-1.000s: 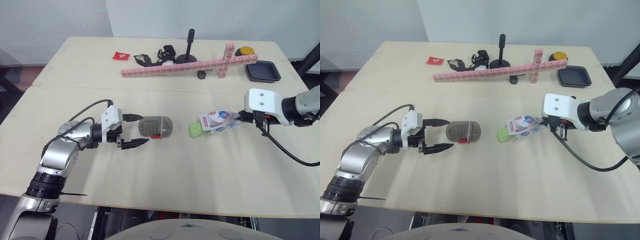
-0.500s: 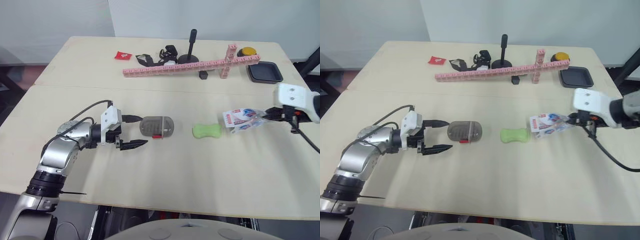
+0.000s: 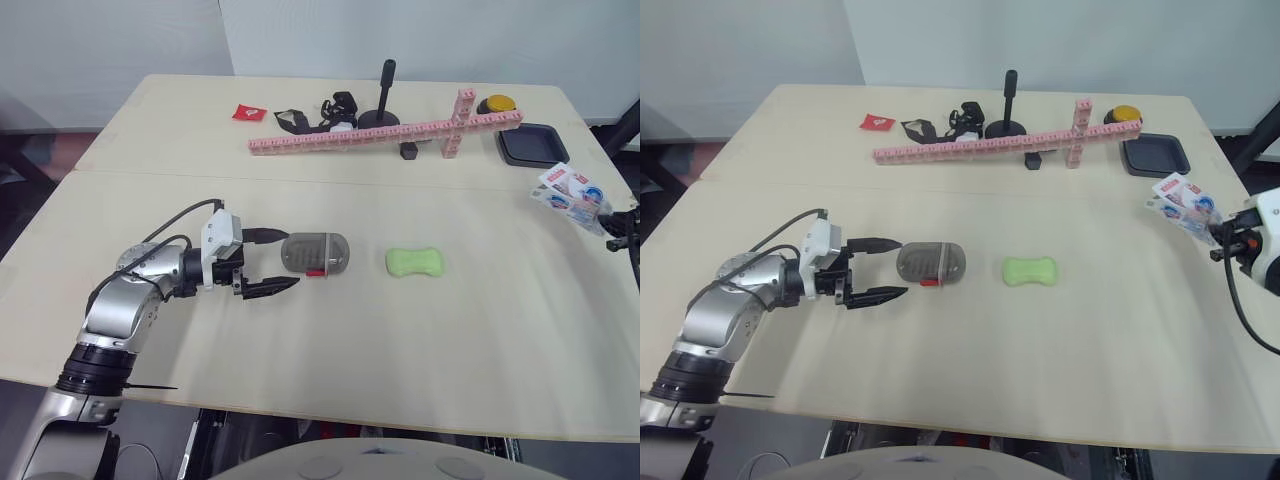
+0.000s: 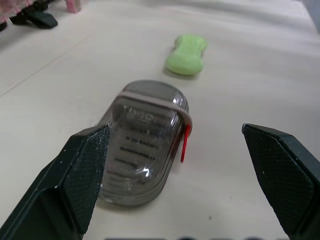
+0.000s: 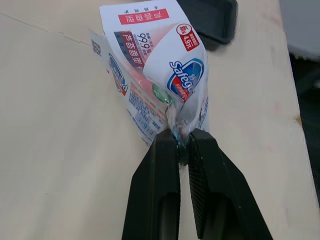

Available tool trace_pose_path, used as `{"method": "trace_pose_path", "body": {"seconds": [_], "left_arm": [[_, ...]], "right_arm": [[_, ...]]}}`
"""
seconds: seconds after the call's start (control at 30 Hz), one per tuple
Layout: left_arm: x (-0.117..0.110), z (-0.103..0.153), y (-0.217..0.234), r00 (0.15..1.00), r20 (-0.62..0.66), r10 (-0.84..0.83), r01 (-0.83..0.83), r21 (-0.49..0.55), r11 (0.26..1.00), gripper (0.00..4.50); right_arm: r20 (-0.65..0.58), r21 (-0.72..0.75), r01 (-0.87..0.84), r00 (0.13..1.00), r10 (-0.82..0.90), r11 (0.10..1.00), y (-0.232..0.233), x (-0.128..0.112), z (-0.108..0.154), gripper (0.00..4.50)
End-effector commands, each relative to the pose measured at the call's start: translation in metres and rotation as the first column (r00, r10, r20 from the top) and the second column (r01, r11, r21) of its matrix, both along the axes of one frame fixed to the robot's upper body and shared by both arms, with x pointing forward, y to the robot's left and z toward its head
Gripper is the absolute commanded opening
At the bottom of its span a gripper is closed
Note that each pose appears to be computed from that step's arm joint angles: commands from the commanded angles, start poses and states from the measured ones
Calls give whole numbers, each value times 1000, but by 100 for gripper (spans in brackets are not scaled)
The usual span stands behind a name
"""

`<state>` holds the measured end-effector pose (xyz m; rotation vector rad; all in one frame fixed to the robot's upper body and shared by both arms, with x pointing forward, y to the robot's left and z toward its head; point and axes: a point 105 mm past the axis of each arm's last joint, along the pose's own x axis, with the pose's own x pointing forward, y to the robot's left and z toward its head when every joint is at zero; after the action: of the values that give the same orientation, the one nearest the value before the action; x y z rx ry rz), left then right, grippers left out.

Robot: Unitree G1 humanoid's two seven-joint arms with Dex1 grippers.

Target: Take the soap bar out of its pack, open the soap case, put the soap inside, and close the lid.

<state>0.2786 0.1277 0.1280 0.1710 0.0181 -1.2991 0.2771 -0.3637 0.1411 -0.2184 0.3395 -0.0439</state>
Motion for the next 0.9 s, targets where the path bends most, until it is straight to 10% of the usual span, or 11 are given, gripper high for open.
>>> {"method": "trace_pose_path", "body": {"seconds": [0.03, 0.73, 0.9], "left_arm": [[-1, 14, 3, 999, 51, 4, -3, -22, 1000, 450], [-1, 11, 3, 998, 61, 24, -25, 10, 1000, 450], [-2, 9, 3, 998, 60, 26, -27, 13, 1000, 450]], "right_arm": [[108, 32, 130, 985, -133, 991, 14, -3, 12, 5], [88, 138, 194, 974, -208, 971, 54, 6, -13, 5], [85, 129, 180, 978, -192, 975, 54, 6, -13, 185]]}}
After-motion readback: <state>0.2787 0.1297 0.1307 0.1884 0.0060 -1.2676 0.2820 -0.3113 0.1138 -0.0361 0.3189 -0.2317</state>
